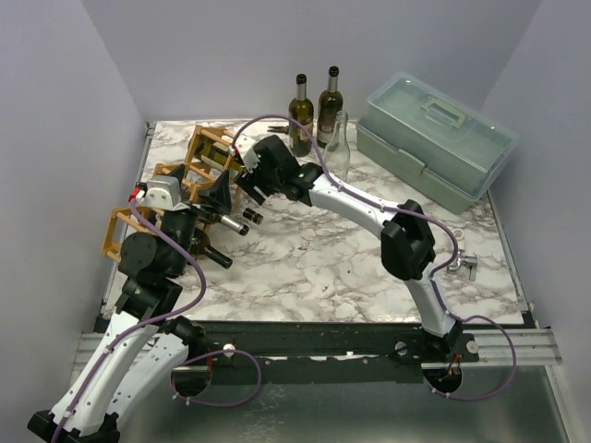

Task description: Put the wine bottle on the wine rack

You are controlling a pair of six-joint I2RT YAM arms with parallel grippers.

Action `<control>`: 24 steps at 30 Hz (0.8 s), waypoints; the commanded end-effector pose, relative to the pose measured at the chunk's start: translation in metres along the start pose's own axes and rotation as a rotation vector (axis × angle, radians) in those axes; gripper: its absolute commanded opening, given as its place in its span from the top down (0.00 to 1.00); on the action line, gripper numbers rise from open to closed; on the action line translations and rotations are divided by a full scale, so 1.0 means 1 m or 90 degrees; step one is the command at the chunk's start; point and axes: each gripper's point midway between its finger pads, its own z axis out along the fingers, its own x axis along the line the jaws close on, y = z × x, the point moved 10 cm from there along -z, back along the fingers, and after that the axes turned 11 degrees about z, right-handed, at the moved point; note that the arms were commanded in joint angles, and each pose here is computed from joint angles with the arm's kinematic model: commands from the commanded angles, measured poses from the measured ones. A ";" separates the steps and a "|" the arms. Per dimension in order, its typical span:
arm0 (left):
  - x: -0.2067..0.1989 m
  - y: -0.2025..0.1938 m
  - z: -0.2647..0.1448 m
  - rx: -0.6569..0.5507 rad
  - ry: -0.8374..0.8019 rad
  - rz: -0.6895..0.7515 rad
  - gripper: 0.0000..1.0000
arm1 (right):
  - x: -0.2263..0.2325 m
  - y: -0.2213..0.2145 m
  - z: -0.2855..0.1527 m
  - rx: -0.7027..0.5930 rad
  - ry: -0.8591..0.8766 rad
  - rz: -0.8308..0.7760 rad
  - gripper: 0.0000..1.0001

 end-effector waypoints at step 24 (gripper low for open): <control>0.002 -0.002 0.001 -0.003 0.015 -0.008 0.02 | -0.072 0.102 -0.078 -0.299 -0.394 0.223 0.01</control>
